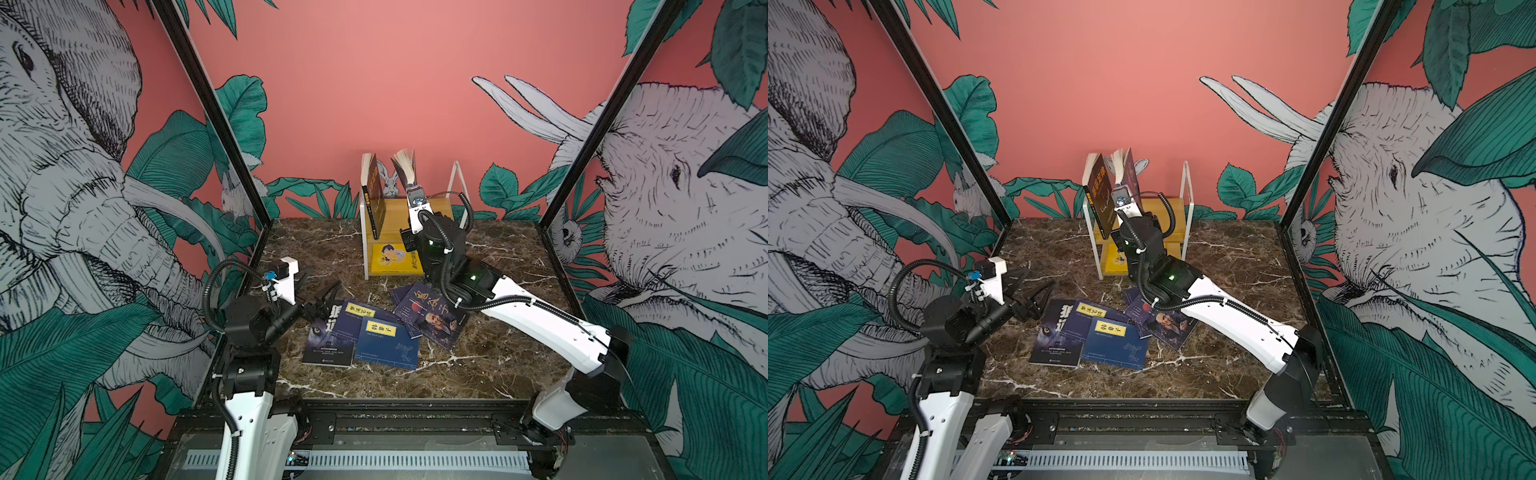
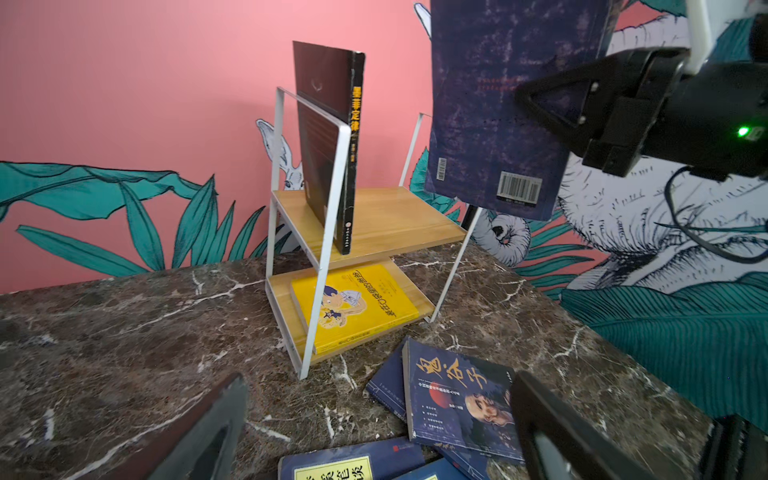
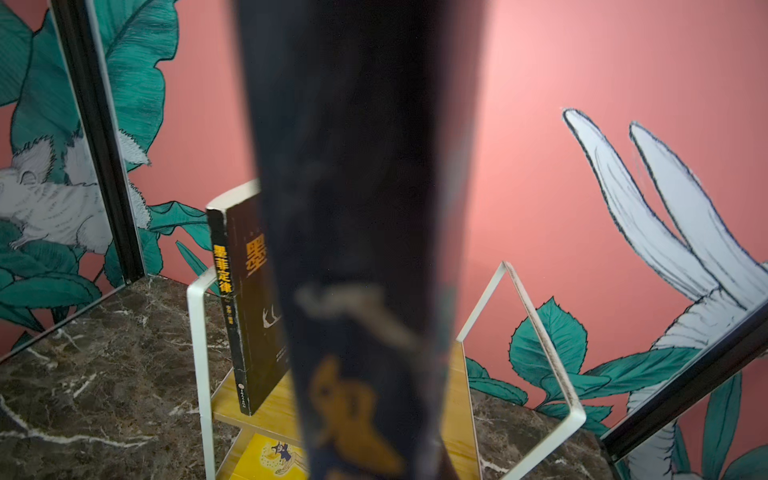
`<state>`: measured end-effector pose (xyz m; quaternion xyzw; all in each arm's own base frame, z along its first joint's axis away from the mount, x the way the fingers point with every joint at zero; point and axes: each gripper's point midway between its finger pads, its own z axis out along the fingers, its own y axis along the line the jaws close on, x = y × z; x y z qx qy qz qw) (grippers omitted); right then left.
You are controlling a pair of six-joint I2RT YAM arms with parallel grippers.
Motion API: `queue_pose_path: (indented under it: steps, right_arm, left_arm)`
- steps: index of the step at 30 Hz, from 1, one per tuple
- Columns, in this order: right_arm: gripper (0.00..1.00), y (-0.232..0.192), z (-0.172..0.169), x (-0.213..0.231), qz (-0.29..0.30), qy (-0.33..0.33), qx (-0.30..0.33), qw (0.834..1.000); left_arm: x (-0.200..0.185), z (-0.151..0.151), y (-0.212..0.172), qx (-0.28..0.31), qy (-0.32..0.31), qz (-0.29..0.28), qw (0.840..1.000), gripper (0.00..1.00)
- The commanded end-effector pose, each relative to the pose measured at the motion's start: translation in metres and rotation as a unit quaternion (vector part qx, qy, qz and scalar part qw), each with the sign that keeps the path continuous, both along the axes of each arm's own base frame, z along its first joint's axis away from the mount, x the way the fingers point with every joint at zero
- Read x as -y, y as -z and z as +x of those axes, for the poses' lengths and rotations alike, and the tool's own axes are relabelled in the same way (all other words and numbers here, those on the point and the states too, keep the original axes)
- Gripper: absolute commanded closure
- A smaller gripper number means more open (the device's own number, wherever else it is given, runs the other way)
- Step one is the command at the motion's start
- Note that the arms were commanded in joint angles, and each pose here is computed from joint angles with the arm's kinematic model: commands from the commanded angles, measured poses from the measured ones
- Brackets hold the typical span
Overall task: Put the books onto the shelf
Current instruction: 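Carry the upright book to the shelf top beside the black book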
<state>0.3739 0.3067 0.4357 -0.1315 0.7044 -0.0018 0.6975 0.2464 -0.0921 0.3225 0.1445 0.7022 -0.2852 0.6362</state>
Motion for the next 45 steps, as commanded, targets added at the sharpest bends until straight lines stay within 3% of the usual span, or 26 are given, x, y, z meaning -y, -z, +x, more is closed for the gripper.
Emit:
queue_pose_path:
  steps: [1,9,13,22,33,45]
  right_arm:
    - [1.0,-0.035,0.009,0.01,0.126,-0.001,0.043,0.991]
    - [1.0,-0.005,0.056,0.003,0.166,0.022,0.053,0.984]
    - [1.0,0.007,0.075,-0.012,0.179,0.019,0.063,0.982]
    - [1.0,0.029,0.1,-0.03,0.197,0.02,0.089,0.976]
    - [1.0,0.048,0.116,-0.046,0.185,0.021,0.089,0.978]
    - [1.0,0.052,0.114,-0.051,0.22,0.004,0.072,0.973]
  left_arm:
    - [0.003,-0.006,0.004,0.004,0.016,-0.006,1.0,0.0]
    - [0.004,-0.004,0.035,0.015,0.021,0.018,1.0,0.01]
    - [0.006,-0.01,0.034,0.048,0.024,0.033,0.998,0.0]
    - [0.006,-0.01,0.035,0.057,0.022,0.042,0.997,0.0]
    - [0.005,-0.012,0.031,0.074,0.018,0.044,0.996,0.01]
    - [0.007,-0.013,0.033,0.068,0.025,0.044,0.996,0.0]
